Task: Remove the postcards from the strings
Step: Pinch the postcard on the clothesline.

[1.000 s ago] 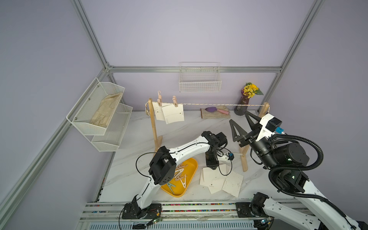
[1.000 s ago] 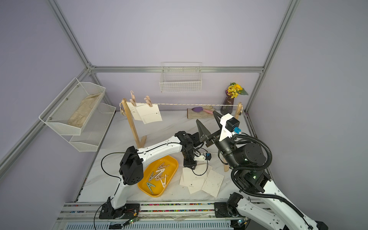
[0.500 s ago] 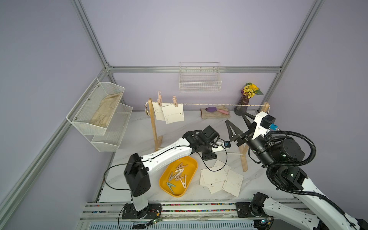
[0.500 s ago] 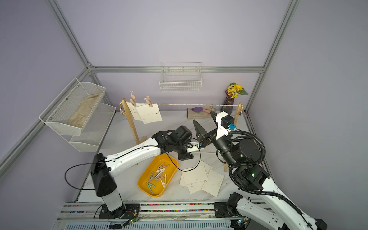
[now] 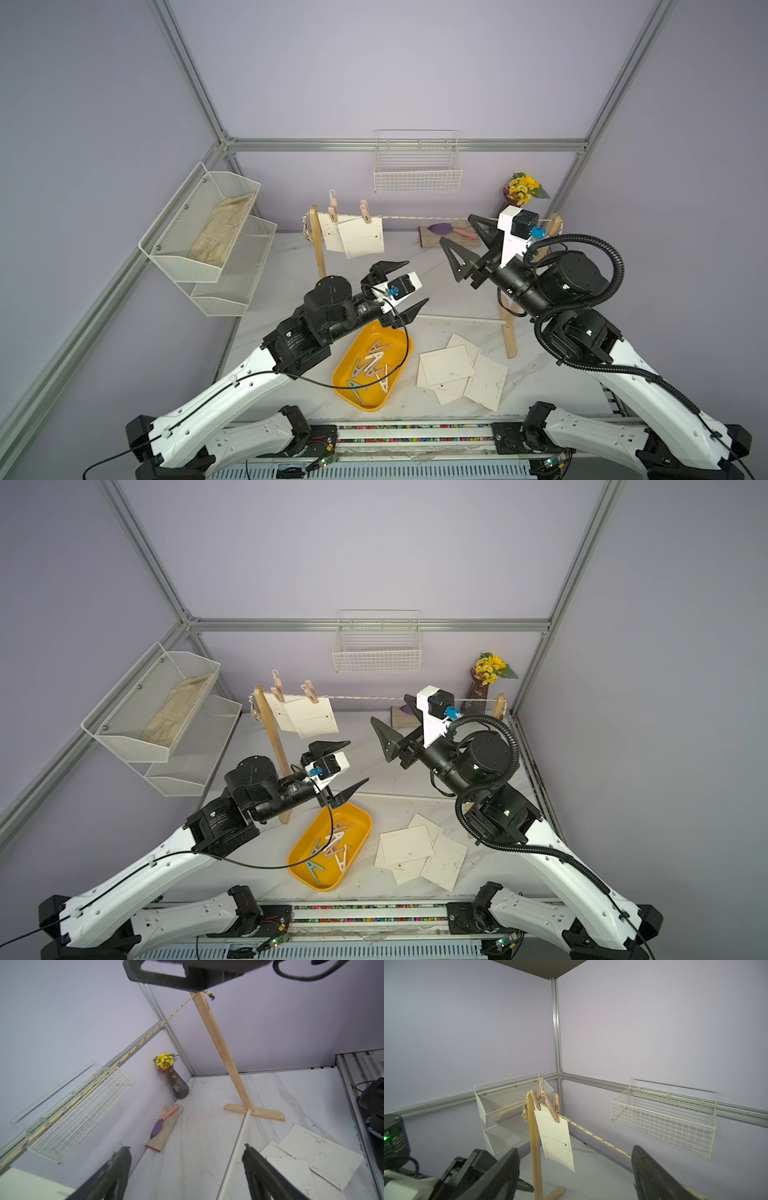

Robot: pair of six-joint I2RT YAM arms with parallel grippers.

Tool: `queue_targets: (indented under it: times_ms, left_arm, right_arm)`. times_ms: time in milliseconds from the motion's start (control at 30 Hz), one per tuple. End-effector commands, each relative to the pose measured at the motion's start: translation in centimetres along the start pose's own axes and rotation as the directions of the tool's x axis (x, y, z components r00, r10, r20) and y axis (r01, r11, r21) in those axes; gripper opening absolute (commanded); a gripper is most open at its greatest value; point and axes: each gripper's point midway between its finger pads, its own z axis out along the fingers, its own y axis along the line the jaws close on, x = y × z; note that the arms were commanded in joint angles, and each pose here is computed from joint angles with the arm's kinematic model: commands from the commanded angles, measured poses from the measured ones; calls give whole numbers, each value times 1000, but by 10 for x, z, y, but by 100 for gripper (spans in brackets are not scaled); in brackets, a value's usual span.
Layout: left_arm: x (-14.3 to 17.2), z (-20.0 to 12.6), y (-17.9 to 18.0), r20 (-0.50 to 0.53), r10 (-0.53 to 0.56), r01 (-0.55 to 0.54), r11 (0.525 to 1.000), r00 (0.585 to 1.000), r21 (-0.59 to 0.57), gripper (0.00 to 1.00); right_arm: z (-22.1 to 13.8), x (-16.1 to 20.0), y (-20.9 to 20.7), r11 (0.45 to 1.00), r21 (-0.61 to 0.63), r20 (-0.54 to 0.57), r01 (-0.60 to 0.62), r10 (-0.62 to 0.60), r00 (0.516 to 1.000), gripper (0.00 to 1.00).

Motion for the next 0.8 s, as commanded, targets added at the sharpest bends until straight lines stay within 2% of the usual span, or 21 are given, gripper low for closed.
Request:
queue_targets:
  times_ms: [0, 167, 300, 367, 500, 667, 767]
  left_arm:
    - [2, -21, 33, 24, -46, 50, 981, 999, -187, 88]
    - [23, -42, 66, -21, -180, 165, 939, 984, -303, 89]
    - [44, -48, 80, -23, -309, 289, 910, 951, -297, 88]
    - [51, -49, 85, -19, -340, 319, 899, 940, -301, 89]
    - [70, -53, 108, 6, -415, 391, 853, 910, -346, 89]
    - [76, -47, 125, 56, -489, 483, 827, 871, -288, 88]
    - [79, -39, 123, 47, -503, 501, 841, 863, -203, 87]
  right_arm:
    - [10, -11, 14, 996, -82, 11, -16, 17, 1000, 85]
    - [39, -4, 33, 980, -194, -44, -34, 27, 999, 85]
    - [64, 5, 48, 959, -281, -86, -47, 23, 996, 86]
    - [71, 2, 53, 949, -313, -95, -45, 16, 995, 86]
    - [95, 19, 61, 930, -363, -162, -53, -7, 987, 89]
    - [112, 31, 57, 922, -381, -195, -62, -15, 981, 91]
    - [118, 36, 46, 920, -382, -213, -92, 9, 977, 92]
